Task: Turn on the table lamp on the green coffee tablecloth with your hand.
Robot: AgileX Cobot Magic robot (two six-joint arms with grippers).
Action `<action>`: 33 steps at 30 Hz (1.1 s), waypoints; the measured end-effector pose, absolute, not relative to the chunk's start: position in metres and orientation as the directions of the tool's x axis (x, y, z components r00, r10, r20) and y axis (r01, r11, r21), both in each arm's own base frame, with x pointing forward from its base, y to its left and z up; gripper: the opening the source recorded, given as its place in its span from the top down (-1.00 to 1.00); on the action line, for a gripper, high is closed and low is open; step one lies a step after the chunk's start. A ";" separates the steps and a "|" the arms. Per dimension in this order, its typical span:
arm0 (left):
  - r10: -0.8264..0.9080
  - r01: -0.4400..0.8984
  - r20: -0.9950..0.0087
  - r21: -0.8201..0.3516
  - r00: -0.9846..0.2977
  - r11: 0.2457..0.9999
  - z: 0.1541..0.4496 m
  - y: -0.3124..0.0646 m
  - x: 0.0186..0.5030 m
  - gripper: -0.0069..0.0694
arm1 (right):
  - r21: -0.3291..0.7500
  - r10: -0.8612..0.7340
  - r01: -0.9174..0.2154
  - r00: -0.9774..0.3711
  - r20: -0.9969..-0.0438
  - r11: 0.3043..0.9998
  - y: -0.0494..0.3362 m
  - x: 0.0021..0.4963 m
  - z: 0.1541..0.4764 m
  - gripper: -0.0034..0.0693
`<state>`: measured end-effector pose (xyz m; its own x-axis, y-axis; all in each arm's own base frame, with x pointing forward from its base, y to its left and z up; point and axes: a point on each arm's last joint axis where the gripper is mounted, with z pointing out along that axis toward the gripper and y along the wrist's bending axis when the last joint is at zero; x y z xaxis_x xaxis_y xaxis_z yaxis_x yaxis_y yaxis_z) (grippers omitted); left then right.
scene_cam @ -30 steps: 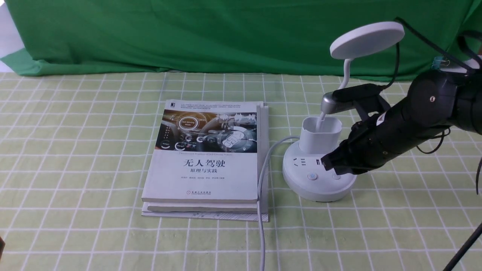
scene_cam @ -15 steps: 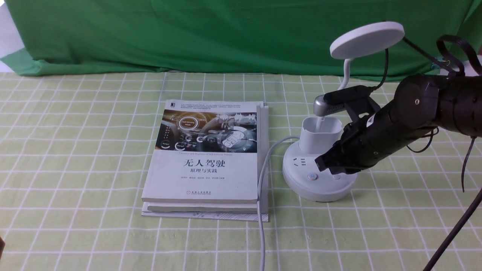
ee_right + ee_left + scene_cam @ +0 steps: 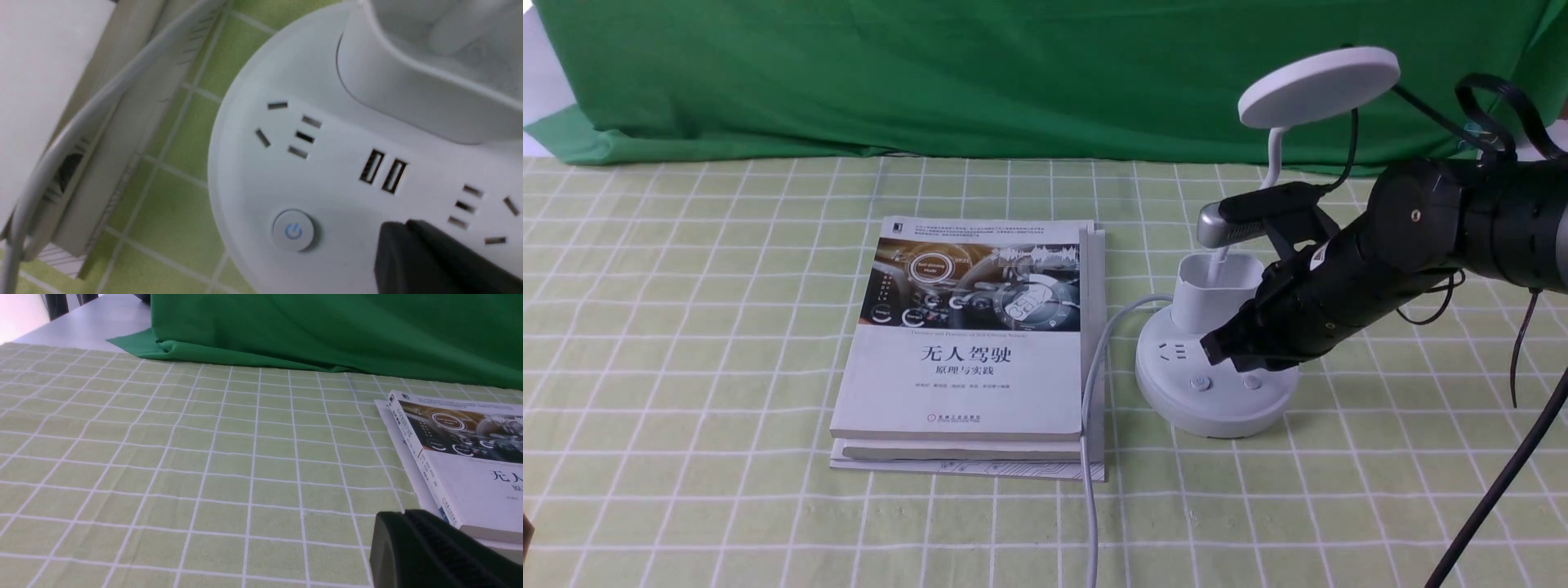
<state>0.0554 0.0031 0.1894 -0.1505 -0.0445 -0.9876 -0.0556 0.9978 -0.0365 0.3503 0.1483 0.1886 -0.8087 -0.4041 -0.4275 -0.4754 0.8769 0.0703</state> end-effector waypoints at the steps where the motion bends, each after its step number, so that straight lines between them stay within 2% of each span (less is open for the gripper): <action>1: -0.045 -0.056 -0.988 -0.037 -0.151 0.998 0.189 0.003 0.055 0.81 | 0.072 -0.405 -0.475 -0.811 -0.422 0.877 0.148 0.350 0.188 0.82; 11: -0.045 -0.056 -0.988 -0.037 -0.151 0.998 0.189 0.003 0.055 0.81 | 0.078 -0.404 -0.469 -0.824 -0.398 0.879 0.145 0.349 0.187 0.82; 15: -0.045 -0.056 -0.988 -0.037 -0.151 0.998 0.189 0.003 0.055 0.81 | 0.080 -0.402 -0.463 -0.832 -0.381 0.883 0.144 0.352 0.177 0.82; 22: -0.045 -0.056 -0.988 -0.037 -0.151 0.998 0.189 0.003 0.055 0.81 | 0.081 -0.395 -0.460 -0.830 -0.394 0.884 0.146 0.357 0.175 0.82; 27: -0.045 -0.056 -0.988 -0.037 -0.151 0.998 0.189 0.003 0.055 0.81 | 0.078 -0.393 -0.460 -0.825 -0.407 0.884 0.146 0.355 0.180 0.82; 33: -0.045 -0.056 -0.988 -0.037 -0.151 0.998 0.189 0.003 0.055 0.81 | 0.075 -0.389 -0.466 -0.808 -0.443 0.882 0.144 0.350 0.202 0.82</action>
<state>0.0554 0.0031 0.1894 -0.1505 -0.0445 -0.9876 -0.0556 0.9978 -0.0365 0.3495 0.1436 0.2016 -0.8078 -0.3892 -0.4428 -0.4658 0.8817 0.0747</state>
